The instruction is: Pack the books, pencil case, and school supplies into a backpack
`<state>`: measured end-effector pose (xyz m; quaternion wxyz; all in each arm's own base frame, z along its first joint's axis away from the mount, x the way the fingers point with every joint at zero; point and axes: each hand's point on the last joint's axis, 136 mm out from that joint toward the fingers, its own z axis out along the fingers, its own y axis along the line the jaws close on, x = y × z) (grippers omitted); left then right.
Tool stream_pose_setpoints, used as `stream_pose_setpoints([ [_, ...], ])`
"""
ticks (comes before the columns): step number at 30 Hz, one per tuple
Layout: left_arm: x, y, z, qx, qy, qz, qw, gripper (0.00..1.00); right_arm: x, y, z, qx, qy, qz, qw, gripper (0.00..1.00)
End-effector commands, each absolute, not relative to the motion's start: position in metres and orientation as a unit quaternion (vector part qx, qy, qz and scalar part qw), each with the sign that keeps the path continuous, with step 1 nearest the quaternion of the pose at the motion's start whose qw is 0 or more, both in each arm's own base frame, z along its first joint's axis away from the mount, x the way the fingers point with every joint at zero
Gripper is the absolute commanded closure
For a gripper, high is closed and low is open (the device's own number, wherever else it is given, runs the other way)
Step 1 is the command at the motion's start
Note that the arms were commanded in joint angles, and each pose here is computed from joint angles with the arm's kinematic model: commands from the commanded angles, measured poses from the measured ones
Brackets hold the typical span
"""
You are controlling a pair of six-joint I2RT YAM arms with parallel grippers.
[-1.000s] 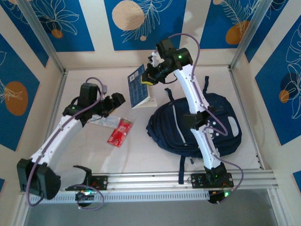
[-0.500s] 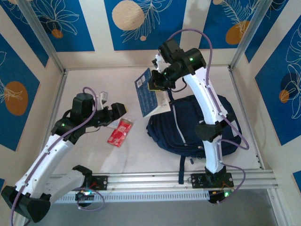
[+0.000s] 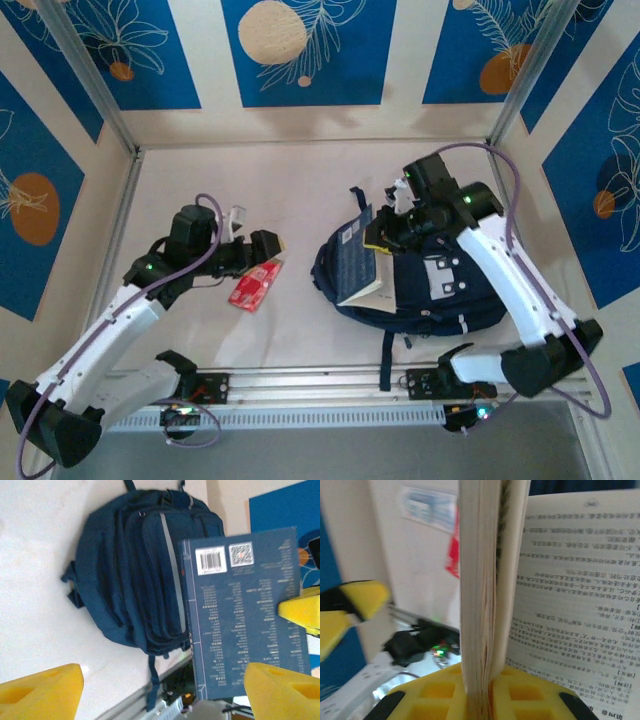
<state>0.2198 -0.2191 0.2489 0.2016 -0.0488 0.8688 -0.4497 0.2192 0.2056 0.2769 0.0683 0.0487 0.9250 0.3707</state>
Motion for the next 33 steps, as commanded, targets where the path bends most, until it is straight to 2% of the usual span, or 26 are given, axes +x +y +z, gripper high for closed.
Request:
stream_pose_setpoints([
  [1,0.211,-0.245,0.261,-0.025,0.846,-0.504,0.171,0.16,0.227,0.24,0.314,0.02,0.86,0.503,0.079,0.83],
  [4,0.209,-0.261,0.271,-0.021,0.825,-0.545,0.15,0.16,0.222,0.245,0.327,0.019,0.828,0.555,0.077,0.82],
  [10,0.219,-0.276,0.297,-0.02,0.787,-0.595,0.162,0.17,0.213,0.246,0.338,0.025,0.791,0.607,0.07,0.8],
  [17,0.223,-0.276,0.27,-0.027,0.812,-0.563,0.15,0.17,0.217,0.238,0.348,0.048,0.769,0.634,0.066,0.8],
  [26,0.231,-0.3,0.282,-0.038,0.779,-0.612,0.133,0.2,0.218,0.24,0.358,0.046,0.755,0.651,0.062,0.8],
  [29,0.232,-0.311,0.291,-0.041,0.752,-0.646,0.124,0.25,0.22,0.24,0.355,0.051,0.756,0.65,0.063,0.8],
  [33,0.234,-0.309,0.297,-0.047,0.741,-0.657,0.133,0.41,0.223,0.235,0.345,0.06,0.767,0.634,0.073,0.8],
])
